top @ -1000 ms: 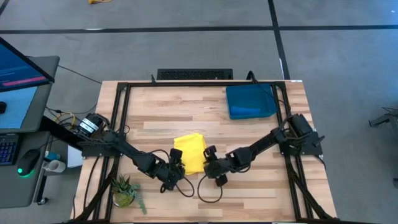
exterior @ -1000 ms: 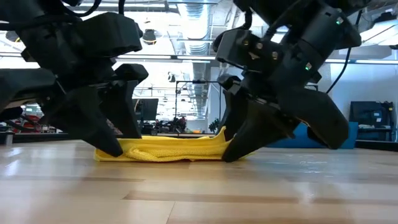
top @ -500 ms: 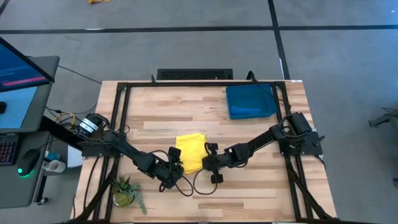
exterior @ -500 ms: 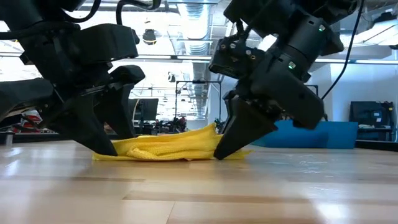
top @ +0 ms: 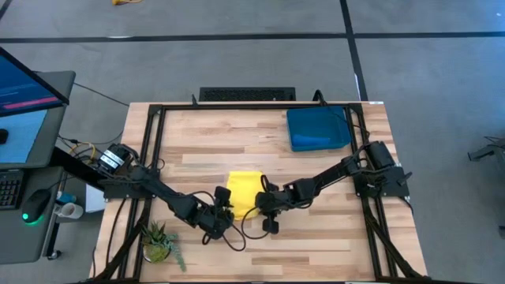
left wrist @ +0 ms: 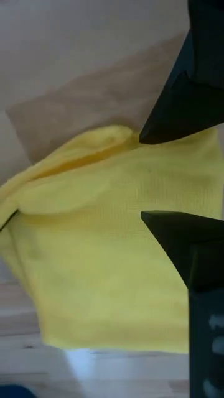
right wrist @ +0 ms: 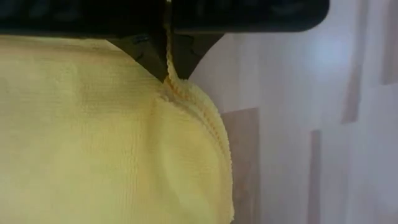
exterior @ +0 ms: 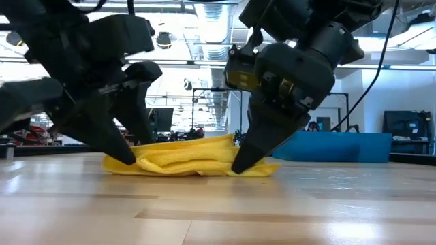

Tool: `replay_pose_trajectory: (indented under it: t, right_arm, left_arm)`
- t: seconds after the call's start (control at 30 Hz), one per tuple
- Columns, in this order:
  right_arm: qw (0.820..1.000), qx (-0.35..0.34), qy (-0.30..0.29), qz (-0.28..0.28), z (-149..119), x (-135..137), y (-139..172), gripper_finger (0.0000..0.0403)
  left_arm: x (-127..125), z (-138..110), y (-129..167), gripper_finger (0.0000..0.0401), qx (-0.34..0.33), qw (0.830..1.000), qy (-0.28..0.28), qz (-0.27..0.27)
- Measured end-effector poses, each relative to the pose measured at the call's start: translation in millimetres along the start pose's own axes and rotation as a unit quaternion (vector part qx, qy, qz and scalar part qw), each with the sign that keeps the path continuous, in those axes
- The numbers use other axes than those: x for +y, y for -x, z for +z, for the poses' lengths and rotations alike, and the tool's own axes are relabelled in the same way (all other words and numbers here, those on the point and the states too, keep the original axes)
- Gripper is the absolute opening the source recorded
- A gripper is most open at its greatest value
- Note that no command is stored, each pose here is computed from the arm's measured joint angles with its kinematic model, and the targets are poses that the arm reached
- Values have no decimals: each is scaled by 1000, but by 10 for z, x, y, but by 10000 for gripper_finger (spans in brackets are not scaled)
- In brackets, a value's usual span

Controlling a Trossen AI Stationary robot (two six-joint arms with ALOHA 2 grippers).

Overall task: Roll microfiber towels into tight, uniform cylinder then place into a basket
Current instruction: Roll the yellow microfiber cloth

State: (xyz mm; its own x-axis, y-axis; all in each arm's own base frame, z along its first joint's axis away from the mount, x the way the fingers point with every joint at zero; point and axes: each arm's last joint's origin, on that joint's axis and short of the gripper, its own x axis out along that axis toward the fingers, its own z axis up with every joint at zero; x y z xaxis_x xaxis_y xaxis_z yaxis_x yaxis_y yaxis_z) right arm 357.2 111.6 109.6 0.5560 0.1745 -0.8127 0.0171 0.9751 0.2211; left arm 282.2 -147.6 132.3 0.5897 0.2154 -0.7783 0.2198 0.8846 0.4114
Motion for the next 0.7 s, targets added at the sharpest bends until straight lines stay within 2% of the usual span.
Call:
replay_pose_trajectory:
  t: [0.17,0.37,0.57,0.7]
  right_arm:
    - [999,1,-39,18,11,17,17,6]
    - [999,1,-50,22,18,29,68,11]
    - [999,0,-50,21,21,29,72,9]
    - [999,-3,-50,18,26,29,75,11]
  left_arm:
    - [-68,107,93,180,-12,1000,-9,-7]
    - [-185,129,175,180,-22,999,-28,-13]
    - [-134,222,156,180,-62,997,46,4]
    - [-80,263,117,180,-75,995,69,-1]
